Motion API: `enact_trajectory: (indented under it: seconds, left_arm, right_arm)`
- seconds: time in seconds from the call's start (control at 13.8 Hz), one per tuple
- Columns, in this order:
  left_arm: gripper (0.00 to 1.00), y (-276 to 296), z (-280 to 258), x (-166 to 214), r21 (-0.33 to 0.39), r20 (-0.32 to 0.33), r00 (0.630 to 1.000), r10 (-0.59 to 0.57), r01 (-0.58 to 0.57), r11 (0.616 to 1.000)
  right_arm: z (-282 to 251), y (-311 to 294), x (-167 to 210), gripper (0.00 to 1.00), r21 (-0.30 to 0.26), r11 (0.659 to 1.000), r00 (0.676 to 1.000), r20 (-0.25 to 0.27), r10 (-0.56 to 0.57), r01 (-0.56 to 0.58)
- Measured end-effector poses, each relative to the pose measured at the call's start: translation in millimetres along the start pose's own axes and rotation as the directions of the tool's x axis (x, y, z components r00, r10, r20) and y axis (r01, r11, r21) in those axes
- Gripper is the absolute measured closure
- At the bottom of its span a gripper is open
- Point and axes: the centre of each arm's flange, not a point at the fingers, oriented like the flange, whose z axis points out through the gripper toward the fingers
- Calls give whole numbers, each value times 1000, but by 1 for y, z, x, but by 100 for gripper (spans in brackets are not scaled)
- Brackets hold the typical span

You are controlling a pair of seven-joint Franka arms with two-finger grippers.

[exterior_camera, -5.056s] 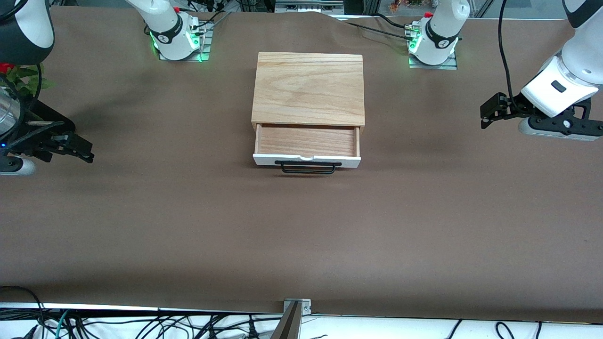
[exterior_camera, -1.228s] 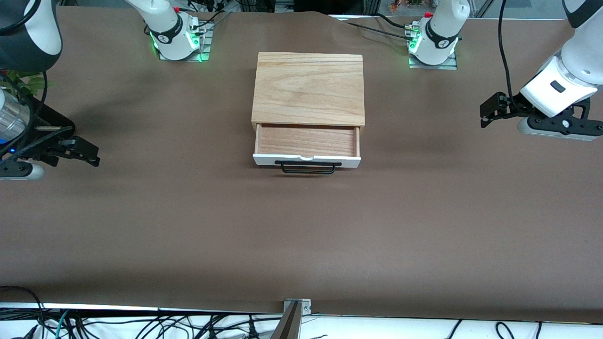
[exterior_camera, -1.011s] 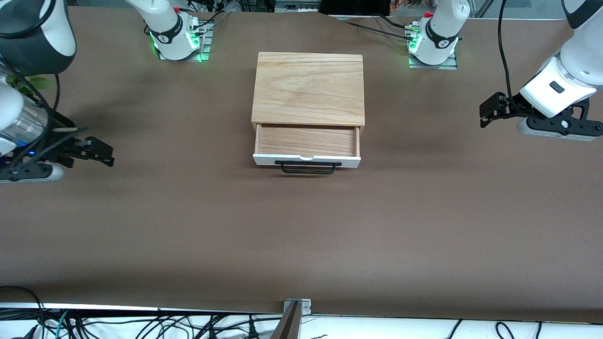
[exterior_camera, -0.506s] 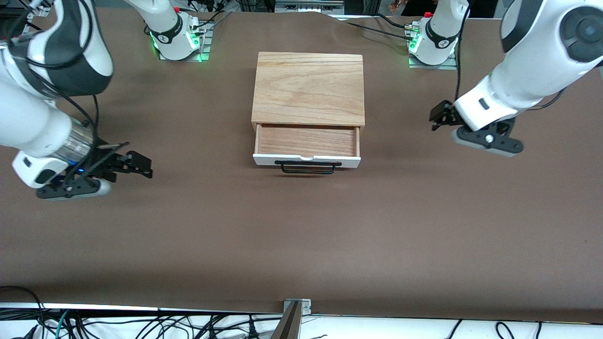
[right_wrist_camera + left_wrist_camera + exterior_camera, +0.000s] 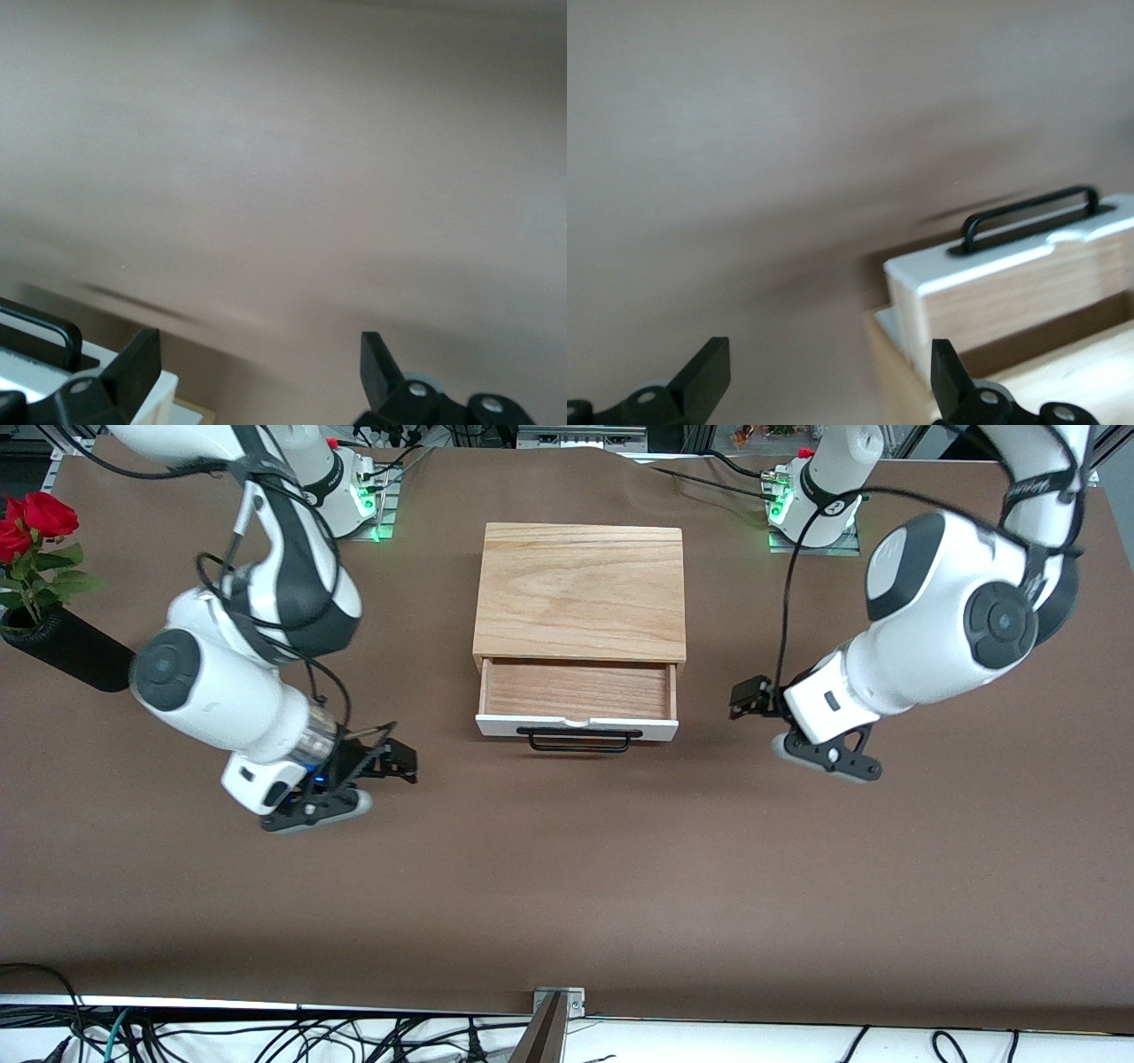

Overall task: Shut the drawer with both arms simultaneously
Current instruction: 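Move the right gripper and the left gripper toward the drawer front, then push the drawer front into the cabinet with both grippers together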

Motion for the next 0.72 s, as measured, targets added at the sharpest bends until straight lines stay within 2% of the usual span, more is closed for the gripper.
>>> enact_trajectory:
  seconds: [0.07,0.22,0.36,0.58,0.72]
  left_arm:
    - [0,4,17,7,-42,-1,1000,-13,13,999]
    - [0,17,49,18,-76,-15,1000,-13,12,997]
    - [0,36,81,25,-75,-33,999,8,-10,997]
    - [0,44,128,28,-74,1,1000,13,-13,997]
    - [0,39,140,31,-72,4,1000,4,-4,997]
  right_arm:
    - [12,-7,-1,0,15,1000,1000,10,1,-1]
    - [30,-17,-2,0,68,997,999,35,22,-25]
    - [43,-24,-4,0,104,994,998,53,37,-42]
    - [72,-52,-10,0,140,990,997,74,26,-36]
    - [92,-69,-15,0,157,987,996,93,19,-34]
